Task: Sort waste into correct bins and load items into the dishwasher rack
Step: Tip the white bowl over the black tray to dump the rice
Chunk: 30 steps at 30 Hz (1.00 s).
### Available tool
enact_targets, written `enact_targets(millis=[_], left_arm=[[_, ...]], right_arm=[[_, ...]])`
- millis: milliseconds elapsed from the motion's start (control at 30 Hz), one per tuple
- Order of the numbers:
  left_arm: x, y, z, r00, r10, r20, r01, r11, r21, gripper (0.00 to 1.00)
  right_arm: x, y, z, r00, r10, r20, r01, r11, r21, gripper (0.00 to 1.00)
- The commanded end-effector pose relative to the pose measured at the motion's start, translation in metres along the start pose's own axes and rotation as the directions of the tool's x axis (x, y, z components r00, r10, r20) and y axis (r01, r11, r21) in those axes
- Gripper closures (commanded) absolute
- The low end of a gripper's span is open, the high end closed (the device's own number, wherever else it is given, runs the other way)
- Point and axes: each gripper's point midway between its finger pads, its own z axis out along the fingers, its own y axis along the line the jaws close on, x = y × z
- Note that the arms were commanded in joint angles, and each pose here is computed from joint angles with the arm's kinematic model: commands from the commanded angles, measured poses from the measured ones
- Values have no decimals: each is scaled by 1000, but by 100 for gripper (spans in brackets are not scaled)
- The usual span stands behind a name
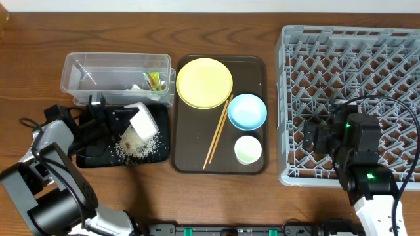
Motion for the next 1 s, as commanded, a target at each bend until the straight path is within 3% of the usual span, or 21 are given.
enact_targets(millis=[0,200,433,533,600,733,967], left_arm=[[1,-7,-2,986,-167,-11,167,985,50,94],[1,-7,-2,939,-342,-20,343,938,47,94],[0,-7,-2,937,-348,-20,349,936,47,94],[-5,-8,-2,970,-244,-12,245,968,50,94],[-11,-10,-2,995,-98,0,98,994,53,94],[-17,-12,-2,994,112,14,-113,992,53,94],[-18,-13,-2,989,146,17,-147,988,52,94]], right_arm=[[-10,-2,-5,1000,15,26,-15,1000,2,1],[-10,-2,-5,1000,15,26,-15,1000,2,1],[-10,-2,-5,1000,15,24,-15,1000,2,1],[-10,-2,-5,1000,15,24,-15,1000,2,1],[-10,-2,-5,1000,15,24,-15,1000,2,1],[-10,-2,-5,1000,15,24,-15,1000,2,1],[-9,-2,-5,1000,15,23,-15,1000,2,1]])
